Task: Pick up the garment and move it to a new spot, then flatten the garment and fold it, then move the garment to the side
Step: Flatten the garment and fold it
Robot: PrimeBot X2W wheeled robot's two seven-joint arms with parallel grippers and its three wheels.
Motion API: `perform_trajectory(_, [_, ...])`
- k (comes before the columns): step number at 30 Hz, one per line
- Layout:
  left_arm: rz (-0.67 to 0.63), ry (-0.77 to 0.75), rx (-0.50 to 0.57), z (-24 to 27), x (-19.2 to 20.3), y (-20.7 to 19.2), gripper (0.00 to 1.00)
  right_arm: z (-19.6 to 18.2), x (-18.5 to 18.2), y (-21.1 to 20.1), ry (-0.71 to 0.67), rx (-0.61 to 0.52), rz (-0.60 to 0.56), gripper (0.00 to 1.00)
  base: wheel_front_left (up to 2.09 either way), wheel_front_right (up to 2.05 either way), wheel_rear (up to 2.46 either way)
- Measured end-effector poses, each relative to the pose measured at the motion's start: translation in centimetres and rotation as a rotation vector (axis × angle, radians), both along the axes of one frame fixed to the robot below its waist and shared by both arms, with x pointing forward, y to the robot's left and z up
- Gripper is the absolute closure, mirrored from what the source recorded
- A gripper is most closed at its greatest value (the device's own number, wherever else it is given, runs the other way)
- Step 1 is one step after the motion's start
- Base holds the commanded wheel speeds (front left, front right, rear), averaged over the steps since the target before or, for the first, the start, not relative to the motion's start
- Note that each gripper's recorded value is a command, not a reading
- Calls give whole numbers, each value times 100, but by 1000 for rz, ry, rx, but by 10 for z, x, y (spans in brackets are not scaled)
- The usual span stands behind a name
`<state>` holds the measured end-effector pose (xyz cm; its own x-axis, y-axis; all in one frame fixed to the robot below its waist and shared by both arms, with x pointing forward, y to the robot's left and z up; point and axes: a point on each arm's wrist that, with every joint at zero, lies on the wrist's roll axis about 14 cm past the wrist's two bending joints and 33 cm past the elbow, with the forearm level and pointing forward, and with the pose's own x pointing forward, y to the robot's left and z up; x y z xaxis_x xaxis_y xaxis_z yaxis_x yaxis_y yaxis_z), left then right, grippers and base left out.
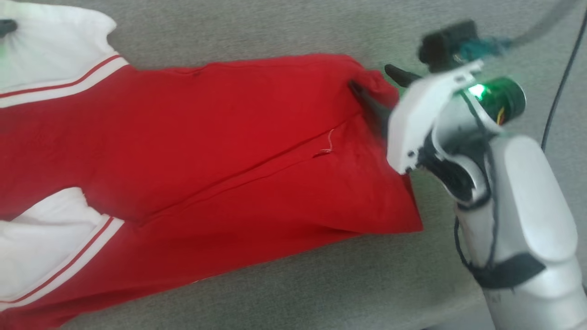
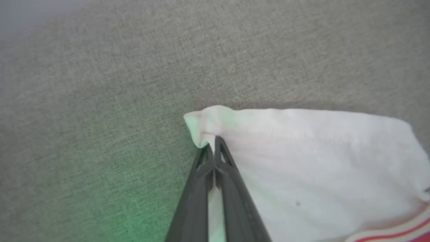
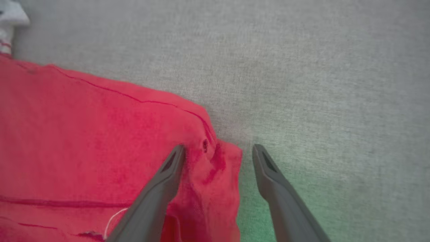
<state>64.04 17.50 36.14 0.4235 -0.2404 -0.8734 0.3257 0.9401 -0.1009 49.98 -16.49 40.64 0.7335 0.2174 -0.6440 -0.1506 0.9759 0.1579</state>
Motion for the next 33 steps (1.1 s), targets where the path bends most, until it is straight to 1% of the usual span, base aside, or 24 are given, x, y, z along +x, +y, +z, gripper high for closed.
perform_trajectory(1, [-1, -3, 0, 0, 1, -1, 100, -4, 2, 2, 32, -22, 18, 0, 0, 0, 0])
perform_trajectory(9, [-2, -25, -7, -2, 3, -2, 100, -30, 10, 17, 272, -82, 118, 0, 0, 0, 0])
perform_trajectory(10, [-1, -27, -7, -2, 3, -2, 100, -32, 11, 17, 291, -98, 126, 30, 0, 0, 0])
perform_trajectory(11, [0, -30, -9, -3, 3, -2, 100, -33, 12, 17, 305, -103, 131, 78, 0, 0, 0])
perform_trajectory(12, [-1, -34, -11, -3, 4, -2, 100, -34, 14, 17, 311, -107, 132, 100, 0, 0, 0])
perform_trajectory(17, [-1, -72, -31, 5, 4, -4, 100, -34, 20, 21, 313, -103, 137, 100, 0, 0, 0])
perform_trajectory(21, [-22, -99, -38, 20, 0, -8, 100, -28, 23, 23, 274, -93, 125, 100, 0, 0, 0])
perform_trajectory(27, [-27, -170, -68, 57, -5, -6, 100, -12, 26, 23, 199, -95, 100, 100, 0, 0, 0])
perform_trajectory(33, [-55, -244, -91, 97, -17, -5, 100, 17, 28, 30, 103, -99, 102, 100, 0, 0, 0])
